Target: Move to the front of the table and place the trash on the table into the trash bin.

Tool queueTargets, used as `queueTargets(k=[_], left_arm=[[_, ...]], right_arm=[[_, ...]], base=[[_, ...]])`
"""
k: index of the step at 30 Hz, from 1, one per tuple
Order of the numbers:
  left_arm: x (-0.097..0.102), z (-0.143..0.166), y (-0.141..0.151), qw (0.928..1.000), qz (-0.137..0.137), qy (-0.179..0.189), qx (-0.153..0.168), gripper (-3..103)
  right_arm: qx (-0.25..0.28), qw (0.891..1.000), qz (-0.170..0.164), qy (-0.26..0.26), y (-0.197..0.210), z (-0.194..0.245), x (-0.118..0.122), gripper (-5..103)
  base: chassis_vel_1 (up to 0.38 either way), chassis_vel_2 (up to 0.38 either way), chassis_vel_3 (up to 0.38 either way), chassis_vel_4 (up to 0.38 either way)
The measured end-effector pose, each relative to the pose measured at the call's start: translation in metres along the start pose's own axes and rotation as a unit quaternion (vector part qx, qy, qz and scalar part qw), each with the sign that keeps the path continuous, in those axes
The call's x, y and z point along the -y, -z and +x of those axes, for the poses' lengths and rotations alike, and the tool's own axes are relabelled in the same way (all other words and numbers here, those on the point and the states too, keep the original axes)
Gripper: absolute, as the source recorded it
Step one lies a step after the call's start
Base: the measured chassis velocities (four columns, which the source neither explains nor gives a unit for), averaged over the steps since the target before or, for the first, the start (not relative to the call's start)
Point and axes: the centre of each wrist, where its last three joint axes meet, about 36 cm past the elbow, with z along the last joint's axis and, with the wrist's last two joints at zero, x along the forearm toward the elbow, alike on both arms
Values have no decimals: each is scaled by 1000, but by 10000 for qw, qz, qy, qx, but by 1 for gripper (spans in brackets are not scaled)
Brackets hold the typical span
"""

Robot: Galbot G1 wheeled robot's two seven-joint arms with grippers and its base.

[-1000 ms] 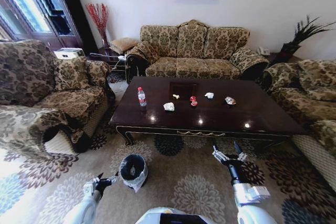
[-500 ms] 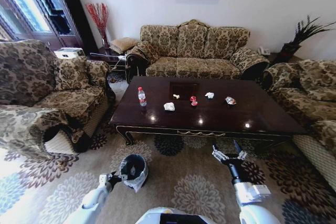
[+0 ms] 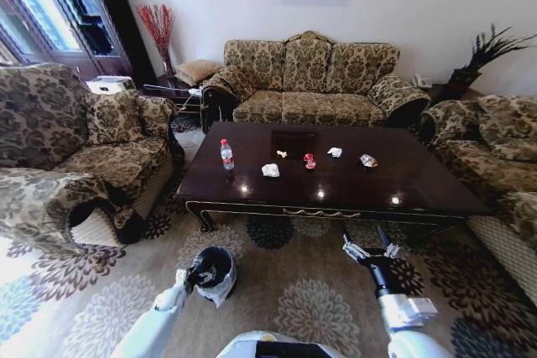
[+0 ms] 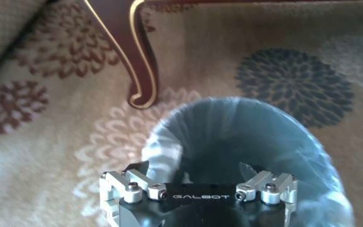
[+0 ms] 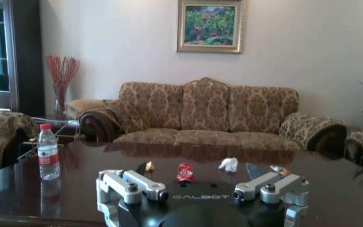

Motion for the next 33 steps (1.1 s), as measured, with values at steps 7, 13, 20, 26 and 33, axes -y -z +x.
queueTargets(k=[7,13,20,26,33], left_arm=[[-26,11,-6,9997,102,220,-4,98],[-31,-12,-10,9997,243,85,-52,98],[-31,-24,-15,9997,147,42,-181,98],[-25,-37,-16,9989,200,198,-388,92],[-18,-40,-16,9975,177,418,-543,64]], right_arm=[[-33,10000,-46,-33,-5,-1,0,100],[-27,10000,-45,-47,-4,0,0,100],[-6,10000,-4,-84,-1,3,3,100],[18,9999,10,-127,-1,5,5,100],[42,9999,4,-167,-1,5,7,100]], base=[[0,0,0,0],[0,0,0,0],[0,0,0,0],[0,0,0,0],[0,0,0,0]])
